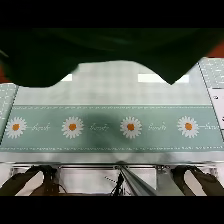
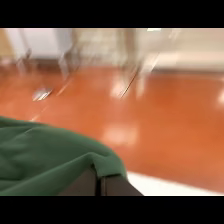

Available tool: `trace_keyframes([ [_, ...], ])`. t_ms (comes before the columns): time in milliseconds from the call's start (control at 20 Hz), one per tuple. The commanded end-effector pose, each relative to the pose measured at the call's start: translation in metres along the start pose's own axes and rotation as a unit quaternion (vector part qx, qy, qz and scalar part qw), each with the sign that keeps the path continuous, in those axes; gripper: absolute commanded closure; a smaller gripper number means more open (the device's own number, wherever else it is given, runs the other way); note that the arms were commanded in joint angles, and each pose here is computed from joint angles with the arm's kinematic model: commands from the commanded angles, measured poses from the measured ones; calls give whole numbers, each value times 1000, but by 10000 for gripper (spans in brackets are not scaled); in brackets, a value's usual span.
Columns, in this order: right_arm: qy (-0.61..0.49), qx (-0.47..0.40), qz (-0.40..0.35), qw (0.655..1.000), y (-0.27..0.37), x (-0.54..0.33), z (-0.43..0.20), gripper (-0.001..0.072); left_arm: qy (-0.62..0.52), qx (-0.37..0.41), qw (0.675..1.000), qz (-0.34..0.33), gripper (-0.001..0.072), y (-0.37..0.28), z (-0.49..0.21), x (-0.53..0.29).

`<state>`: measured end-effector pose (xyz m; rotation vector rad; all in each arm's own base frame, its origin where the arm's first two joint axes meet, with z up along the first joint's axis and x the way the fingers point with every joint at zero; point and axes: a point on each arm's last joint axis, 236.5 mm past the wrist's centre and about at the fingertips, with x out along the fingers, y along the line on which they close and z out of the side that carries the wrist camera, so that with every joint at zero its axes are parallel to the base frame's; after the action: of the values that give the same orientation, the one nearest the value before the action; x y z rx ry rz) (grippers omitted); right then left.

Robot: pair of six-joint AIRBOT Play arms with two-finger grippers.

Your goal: Fold the shirts.

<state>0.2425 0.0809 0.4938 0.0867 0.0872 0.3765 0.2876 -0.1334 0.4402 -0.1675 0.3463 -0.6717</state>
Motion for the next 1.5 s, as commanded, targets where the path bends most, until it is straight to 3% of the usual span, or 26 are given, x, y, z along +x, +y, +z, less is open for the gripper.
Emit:
trace_keyframes([
  [0,-58,-57,-67,994,29,-80,20,689,-18,56,991,118,684,-15,1,-72],
  [250,-33,-61,-89,994,42,-113,-4,689,-39,86,985,146,684,-53,-25,-121],
  [450,36,-37,-81,995,36,-102,-38,689,12,49,990,134,683,-37,-67,-102],
  [700,127,17,-78,989,-3,-55,-97,689,142,-83,984,74,683,16,-159,-19],
  [950,237,141,-90,957,-82,36,-229,689,155,-213,962,78,683,93,-240,89],
  [1150,275,232,-79,930,-130,113,-295,689,184,-219,955,83,682,123,-282,176],
  [1450,291,363,-26,885,-170,217,-350,688,169,-224,955,95,682,170,-265,262],
])
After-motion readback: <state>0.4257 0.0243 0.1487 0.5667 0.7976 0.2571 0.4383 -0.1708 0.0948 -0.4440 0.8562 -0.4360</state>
